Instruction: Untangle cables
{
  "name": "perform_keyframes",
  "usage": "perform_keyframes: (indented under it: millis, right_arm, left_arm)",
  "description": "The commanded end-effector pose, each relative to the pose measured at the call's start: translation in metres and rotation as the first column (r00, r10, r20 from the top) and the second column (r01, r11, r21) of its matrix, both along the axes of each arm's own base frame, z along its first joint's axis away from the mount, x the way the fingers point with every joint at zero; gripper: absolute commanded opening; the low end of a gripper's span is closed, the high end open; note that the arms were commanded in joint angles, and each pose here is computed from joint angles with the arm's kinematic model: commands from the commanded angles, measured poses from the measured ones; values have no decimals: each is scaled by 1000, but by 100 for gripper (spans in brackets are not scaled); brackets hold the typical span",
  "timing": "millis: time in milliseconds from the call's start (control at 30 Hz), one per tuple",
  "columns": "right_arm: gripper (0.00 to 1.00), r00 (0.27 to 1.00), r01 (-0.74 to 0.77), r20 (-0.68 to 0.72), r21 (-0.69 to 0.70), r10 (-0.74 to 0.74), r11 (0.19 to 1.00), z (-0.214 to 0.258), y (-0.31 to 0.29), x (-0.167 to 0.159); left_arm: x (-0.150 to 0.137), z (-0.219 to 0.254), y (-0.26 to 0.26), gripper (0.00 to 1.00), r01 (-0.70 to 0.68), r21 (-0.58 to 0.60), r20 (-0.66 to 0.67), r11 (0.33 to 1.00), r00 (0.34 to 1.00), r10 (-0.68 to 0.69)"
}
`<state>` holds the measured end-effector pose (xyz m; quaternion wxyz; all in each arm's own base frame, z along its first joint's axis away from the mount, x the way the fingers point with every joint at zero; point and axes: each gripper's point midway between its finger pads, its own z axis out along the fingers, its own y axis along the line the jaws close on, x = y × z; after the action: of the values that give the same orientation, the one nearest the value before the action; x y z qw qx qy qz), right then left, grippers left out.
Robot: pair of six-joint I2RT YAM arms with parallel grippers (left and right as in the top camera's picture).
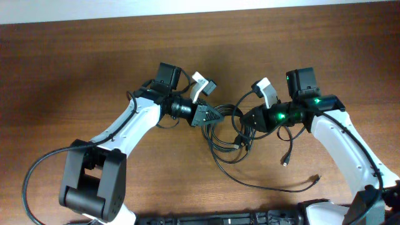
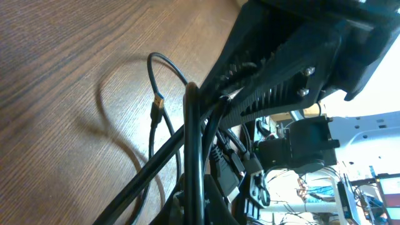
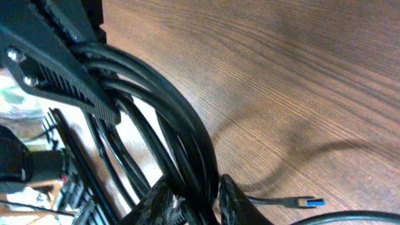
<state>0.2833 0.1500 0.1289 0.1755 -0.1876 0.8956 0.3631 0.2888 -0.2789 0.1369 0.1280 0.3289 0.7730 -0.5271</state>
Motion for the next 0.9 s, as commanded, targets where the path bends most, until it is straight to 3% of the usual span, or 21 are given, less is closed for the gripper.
perform_keyframes:
  millis: [0, 200, 333, 433, 467, 500, 700, 733, 767, 800, 867]
  right_arm:
    - [21, 1000, -8, 21, -4, 8, 1000, 4, 1, -1]
    - [20, 1000, 6, 2, -44, -6, 999, -2, -5, -3]
    - [4, 1000, 6, 2, -44, -6, 999, -2, -4, -3]
    - [4, 1000, 5, -10, -45, -6, 999, -3, -5, -5]
    - [4, 1000, 5, -16, -46, -5, 999, -3, -5, -7]
    - [4, 1000, 3, -31, -42, -4, 999, -4, -4, -9]
    - [4, 994, -98, -41, -26, 97, 995, -3, 19, -27]
    - [4, 994, -106, -37, -27, 105, 994, -2, 21, -28]
    - [4, 994, -108, -34, -27, 107, 994, -2, 22, -28]
    - [4, 994, -104, -33, -39, 103, 994, -4, 20, -27]
    - [4, 997, -69, -43, -124, 64, 990, -14, 9, -24]
  left_arm:
    - [-2, 10, -1, 0, 13, -21, 27, 1000, 1000, -13]
    - [0, 8, 0, 0, 5, -5, 33, 1000, 999, -5]
    - [0, 8, 0, 0, 5, -6, 33, 1000, 999, -5]
    - [0, 7, 0, 2, 4, -4, 35, 1000, 999, -4]
    - [0, 7, 0, 19, 4, -4, 39, 1000, 999, -3]
    - [1, 8, 0, 29, 4, -7, 47, 1000, 999, -3]
    - [1, 8, -1, 36, 5, -8, 48, 1000, 999, -5]
    - [1, 8, -1, 15, 5, -8, 47, 1000, 999, -5]
    - [1, 8, -1, 7, 5, -8, 47, 1000, 999, -5]
    - [1, 8, -1, 0, 5, -6, 44, 1000, 999, -5]
    - [1, 8, -1, 0, 5, -6, 44, 1000, 999, -4]
